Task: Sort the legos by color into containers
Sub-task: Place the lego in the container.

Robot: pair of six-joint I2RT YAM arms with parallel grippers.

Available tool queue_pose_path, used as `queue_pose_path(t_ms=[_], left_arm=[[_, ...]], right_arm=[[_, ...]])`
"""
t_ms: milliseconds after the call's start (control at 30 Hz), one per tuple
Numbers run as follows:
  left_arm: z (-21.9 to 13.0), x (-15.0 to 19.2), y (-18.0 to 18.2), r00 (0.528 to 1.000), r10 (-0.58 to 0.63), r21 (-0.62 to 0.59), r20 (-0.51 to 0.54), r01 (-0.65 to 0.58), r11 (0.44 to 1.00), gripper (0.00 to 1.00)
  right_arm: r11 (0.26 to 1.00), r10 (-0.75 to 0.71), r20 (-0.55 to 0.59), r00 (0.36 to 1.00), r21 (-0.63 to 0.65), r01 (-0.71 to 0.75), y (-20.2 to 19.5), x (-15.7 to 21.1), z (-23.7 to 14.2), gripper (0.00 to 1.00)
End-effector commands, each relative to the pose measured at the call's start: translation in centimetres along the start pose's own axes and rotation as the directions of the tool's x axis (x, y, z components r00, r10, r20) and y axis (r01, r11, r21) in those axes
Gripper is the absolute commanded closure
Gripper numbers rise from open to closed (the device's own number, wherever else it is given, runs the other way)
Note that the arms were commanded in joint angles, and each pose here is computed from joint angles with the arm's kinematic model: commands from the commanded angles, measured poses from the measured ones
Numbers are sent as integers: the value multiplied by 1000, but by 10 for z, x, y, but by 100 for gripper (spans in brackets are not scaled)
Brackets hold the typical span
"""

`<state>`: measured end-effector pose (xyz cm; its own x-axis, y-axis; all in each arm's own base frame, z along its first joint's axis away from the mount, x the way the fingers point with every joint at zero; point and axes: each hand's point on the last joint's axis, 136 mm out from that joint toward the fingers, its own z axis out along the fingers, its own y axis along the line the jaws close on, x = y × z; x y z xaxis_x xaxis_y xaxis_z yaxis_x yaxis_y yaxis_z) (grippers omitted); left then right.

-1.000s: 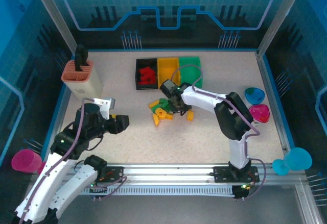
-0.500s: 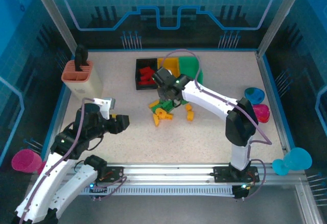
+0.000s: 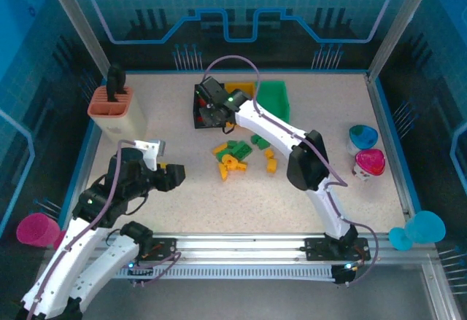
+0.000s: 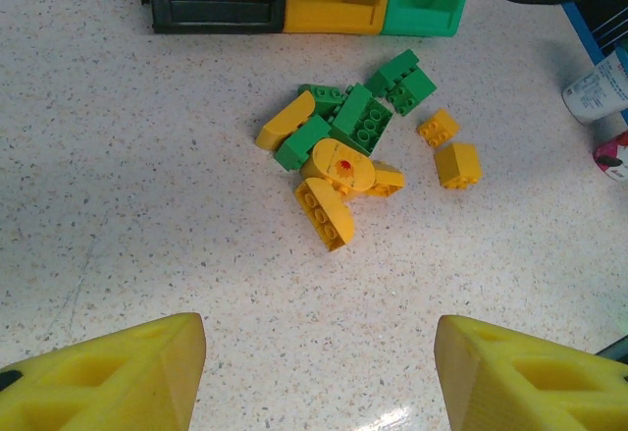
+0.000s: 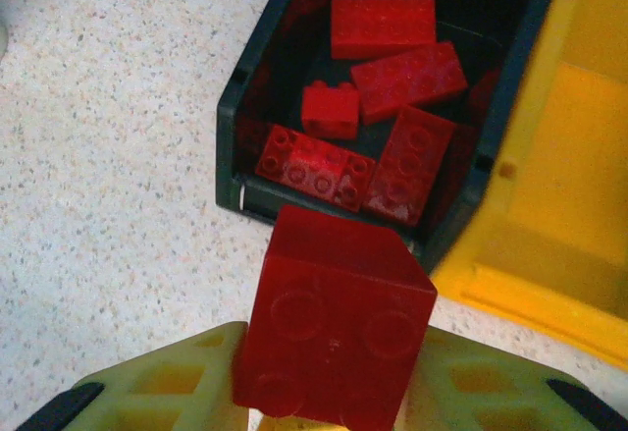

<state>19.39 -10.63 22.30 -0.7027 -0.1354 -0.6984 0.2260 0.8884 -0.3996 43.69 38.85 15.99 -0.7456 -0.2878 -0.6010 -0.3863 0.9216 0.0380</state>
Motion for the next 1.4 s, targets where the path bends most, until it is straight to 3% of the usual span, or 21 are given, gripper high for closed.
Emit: queue_pose_path(t_ms=[0,933,1067,1200,1367], left_arm=[[2,1,-2,1000,25,10,-5,-25,1000,35],[0,2,-3,1000,29,15,4,-29,999,36],[0,2,-3,1000,30,14,2,-30,999,36],[0,3,-3,1000,30,12,0,-30,999,35],[2,3,-2,1000,30,6,-6,-30,1000,36]], right_arm=[[1000,-4,-26,1000,-17,4,-2,-2,18,60],[995,94,64,994,28,-96,-11,-21,87,58],[995,98,70,993,28,-100,-11,-22,89,52],[996,92,85,992,3,-93,-6,-29,74,31],[997,70,180,981,-32,-65,5,-57,20,29]])
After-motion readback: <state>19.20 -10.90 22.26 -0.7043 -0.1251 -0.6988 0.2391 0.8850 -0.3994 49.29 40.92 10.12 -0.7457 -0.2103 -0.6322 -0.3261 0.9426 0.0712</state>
